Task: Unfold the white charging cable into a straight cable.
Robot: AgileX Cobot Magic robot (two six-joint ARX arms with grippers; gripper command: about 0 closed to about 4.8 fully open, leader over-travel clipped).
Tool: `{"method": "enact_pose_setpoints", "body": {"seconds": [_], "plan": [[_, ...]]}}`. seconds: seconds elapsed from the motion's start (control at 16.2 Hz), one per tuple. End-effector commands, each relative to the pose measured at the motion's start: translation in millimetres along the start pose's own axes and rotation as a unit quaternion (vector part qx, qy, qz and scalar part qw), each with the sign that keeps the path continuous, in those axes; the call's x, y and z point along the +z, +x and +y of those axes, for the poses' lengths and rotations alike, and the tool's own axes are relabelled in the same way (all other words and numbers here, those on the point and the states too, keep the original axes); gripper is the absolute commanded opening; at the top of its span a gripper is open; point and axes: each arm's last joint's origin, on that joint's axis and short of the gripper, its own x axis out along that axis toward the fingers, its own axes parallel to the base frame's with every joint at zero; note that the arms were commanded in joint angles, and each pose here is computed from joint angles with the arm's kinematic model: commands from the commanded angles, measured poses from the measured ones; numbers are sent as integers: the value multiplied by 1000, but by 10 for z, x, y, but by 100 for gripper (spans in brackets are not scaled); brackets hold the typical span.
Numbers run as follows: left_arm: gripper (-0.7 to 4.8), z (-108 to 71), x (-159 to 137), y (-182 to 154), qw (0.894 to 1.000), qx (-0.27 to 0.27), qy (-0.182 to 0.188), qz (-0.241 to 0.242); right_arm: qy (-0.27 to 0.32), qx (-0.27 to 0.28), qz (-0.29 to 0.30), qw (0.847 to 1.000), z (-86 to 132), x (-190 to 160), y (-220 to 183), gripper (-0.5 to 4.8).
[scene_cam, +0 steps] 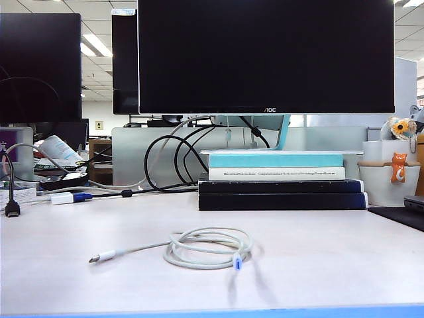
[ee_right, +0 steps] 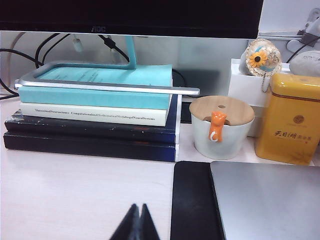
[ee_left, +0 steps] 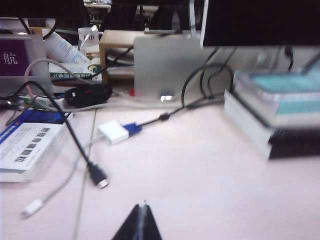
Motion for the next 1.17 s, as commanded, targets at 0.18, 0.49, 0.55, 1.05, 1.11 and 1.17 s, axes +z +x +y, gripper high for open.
{"method": "enact_pose_setpoints", "body": {"seconds": [0.18,0.49,0.55,1.05,1.11,1.17], "plan": [[-5,-32,136,-16,995,-51,-54,-63,0,-2,11,1000,1,-41,3,-5],[-5,-65,274,-24,985,-105,-72,-114,119,6,-84,989,-3,149,-10,-5],[-5,-66,310,-18,982,-109,-81,-129,124,9,-99,987,-3,195,-16,-5],[-4,-123,737,452,986,-160,-49,-17,114,-30,-75,990,-10,867,109,-5],[-4,-135,780,557,984,-174,-43,7,109,-16,-50,993,11,921,190,-5],[-4,-145,800,633,981,-189,-40,30,104,-2,-27,994,31,949,254,-5]]}}
